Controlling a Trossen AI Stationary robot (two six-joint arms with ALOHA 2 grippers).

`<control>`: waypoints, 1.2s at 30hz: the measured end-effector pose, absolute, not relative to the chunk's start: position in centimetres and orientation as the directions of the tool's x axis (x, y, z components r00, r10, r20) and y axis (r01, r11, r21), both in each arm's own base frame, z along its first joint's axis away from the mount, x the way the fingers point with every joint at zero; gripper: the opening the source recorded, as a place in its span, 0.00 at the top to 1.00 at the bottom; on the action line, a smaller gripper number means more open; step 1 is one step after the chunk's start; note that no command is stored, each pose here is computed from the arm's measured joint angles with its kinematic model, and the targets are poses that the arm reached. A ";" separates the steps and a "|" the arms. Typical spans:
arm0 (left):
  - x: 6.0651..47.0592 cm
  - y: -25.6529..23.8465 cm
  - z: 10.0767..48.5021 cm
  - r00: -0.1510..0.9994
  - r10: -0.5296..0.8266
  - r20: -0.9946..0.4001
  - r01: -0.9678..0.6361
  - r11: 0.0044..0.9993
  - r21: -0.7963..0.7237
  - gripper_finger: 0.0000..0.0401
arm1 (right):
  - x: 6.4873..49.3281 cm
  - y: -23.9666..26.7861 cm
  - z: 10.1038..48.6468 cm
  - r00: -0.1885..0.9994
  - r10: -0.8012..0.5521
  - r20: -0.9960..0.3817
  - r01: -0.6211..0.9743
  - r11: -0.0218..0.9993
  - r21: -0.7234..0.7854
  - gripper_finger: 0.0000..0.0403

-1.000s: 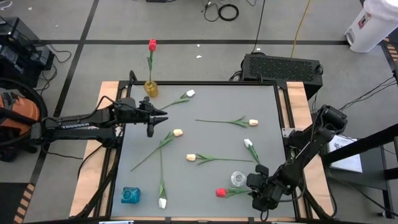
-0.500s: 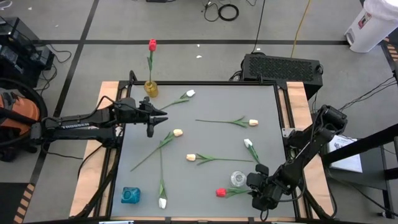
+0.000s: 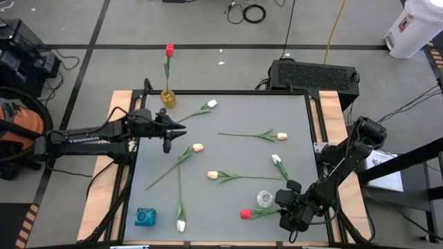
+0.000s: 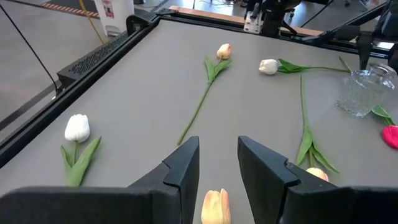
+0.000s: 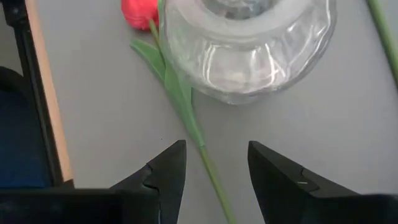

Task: Sort flowers into vase by color
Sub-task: Put the red tulip into the yellow vase

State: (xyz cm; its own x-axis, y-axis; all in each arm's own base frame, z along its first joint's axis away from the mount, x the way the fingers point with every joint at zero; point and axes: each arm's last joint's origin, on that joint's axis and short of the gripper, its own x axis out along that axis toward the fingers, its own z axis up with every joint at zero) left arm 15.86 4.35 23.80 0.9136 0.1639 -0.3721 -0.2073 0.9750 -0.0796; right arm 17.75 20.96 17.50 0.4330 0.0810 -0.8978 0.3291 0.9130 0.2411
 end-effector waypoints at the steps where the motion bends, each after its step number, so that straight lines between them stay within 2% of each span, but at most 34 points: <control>1: 15.9 4.3 23.8 0.914 0.164 -0.372 -0.207 0.975 -0.080 0.71 | 17.7 21.0 17.5 0.428 0.087 -0.900 0.332 0.911 0.246 0.59; 7: 15.9 4.4 23.8 0.914 0.164 -0.372 -0.207 0.975 -0.080 0.71 | 18.0 21.3 17.6 0.448 0.120 -0.886 0.364 0.881 0.303 0.59; 28: 15.9 4.4 23.8 0.914 0.164 -0.371 -0.207 0.975 -0.079 0.71 | 18.0 21.3 17.5 0.448 0.110 -0.887 0.349 0.892 0.286 0.59; 32: 15.9 4.4 23.8 0.914 0.164 -0.371 -0.207 0.975 -0.079 0.71 | 18.3 21.7 16.4 0.430 0.097 -0.897 0.348 0.900 0.264 0.59; 36: 15.9 4.4 23.8 0.914 0.164 -0.371 -0.207 0.975 -0.079 0.71 | 18.5 22.3 14.7 0.361 0.120 -0.925 0.312 0.919 0.241 0.59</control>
